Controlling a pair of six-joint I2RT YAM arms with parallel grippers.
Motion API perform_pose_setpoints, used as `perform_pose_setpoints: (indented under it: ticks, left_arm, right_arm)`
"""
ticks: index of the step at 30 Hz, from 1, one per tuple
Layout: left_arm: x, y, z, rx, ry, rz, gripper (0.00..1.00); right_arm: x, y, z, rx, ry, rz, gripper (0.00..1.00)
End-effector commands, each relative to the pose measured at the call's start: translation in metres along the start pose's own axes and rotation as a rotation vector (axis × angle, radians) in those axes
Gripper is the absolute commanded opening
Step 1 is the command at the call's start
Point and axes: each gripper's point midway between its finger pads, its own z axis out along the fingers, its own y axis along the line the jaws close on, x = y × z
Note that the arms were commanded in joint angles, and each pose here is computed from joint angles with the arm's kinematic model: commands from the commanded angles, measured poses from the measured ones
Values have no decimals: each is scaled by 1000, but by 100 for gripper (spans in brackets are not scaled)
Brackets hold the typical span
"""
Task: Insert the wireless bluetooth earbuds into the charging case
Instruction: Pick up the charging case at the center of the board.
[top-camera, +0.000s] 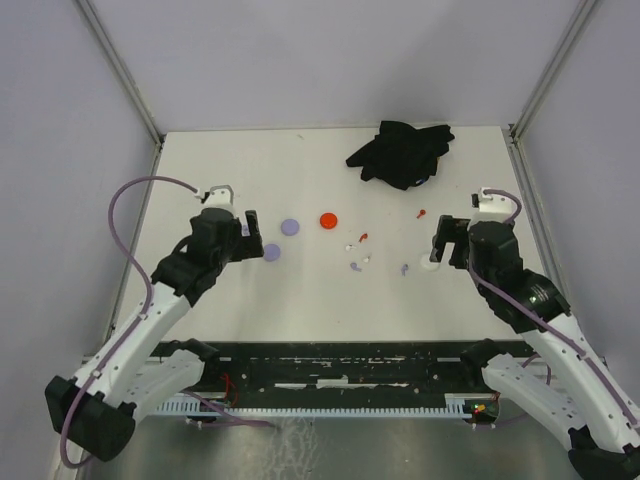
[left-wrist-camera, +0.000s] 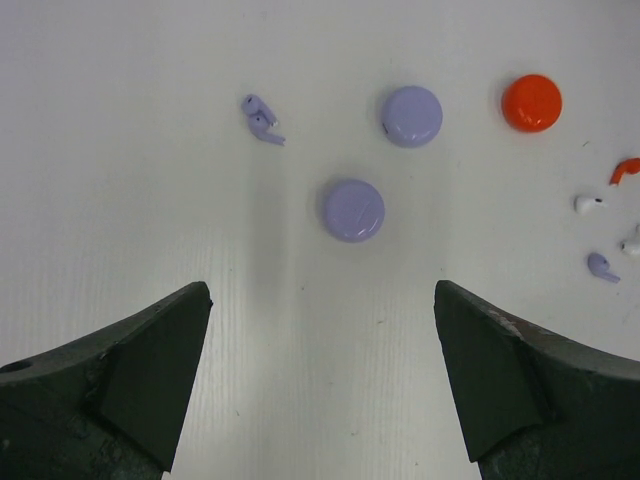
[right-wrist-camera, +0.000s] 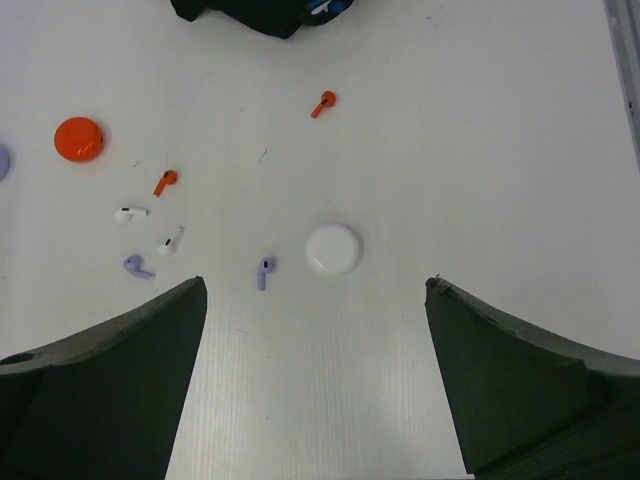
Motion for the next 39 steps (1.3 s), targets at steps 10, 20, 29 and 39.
perform_pose_setpoints:
  ticks: [10,20,29,39]
  left_arm:
    - [45,-21,83,-57,336,34,99]
    - [73,-35,139,-36,511,32,96]
    - [97,-37,153,-28,611,67,85]
    - [110,-38,160,-24,631,45,70]
  right_arm:
    - [19,24,22,-95,63,-59,99]
    - [33,34,36,-115,130,-102,99]
    - [39,43,42,-155,170,-133,99]
    - [43,67,46,-274,199,-155,99]
